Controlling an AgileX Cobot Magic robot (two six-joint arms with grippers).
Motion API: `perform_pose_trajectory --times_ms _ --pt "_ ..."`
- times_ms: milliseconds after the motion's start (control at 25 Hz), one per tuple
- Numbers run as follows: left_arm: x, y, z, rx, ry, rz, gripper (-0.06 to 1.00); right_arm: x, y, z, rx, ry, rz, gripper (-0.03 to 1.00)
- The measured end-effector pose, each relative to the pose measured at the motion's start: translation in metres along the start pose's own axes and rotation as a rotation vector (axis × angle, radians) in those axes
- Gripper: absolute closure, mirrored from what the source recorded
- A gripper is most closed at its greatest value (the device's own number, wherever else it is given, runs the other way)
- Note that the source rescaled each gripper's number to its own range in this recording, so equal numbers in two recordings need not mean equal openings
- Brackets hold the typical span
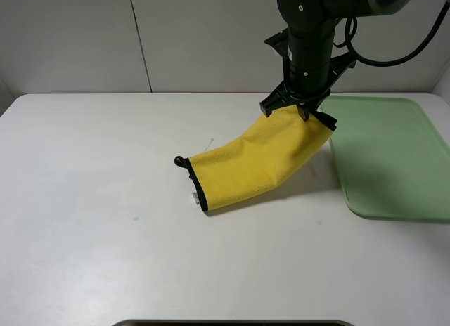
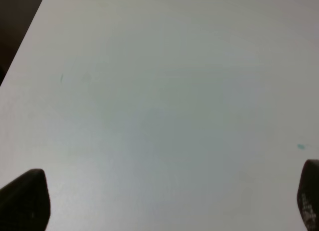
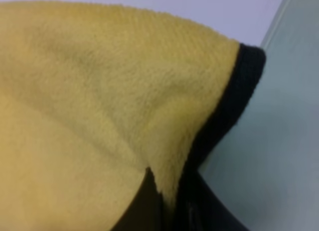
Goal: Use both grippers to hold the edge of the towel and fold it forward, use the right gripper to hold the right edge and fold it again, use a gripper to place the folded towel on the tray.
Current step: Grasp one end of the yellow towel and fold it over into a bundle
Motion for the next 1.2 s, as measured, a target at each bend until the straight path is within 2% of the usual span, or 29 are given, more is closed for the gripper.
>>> perform_pose_trajectory --times_ms 280,520,800,1200 --pt "0.000 0.000 0.000 0.000 0.000 0.000 -0.06 0.005 -0.002 0.014 0.059 0.021 -0.026 0.92" --pt "0.000 0.000 0.000 0.001 0.000 0.000 -0.06 0.017 -0.014 0.049 0.077 -0.032 -0.070 0.92" --pt "0.000 0.000 0.000 0.001 0.000 0.000 -0.06 0.023 -0.006 0.094 0.098 -0.078 -0.049 0.92" --pt "0.000 0.000 0.000 0.001 0.001 0.000 -0.06 0.026 0.002 0.104 0.113 0.074 -0.041 0.92"
Point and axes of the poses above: a point on each arm's last joint axis where the gripper is mounted, y pointing out along that axis toward the gripper, z along the wrist's bending axis when the last joint is at zero, x = y × z, the point moved 6 cm from there along y, pointing out along that axis toward the gripper, and after that the axes turned 15 degrees about -y, right-handed, at the moved point
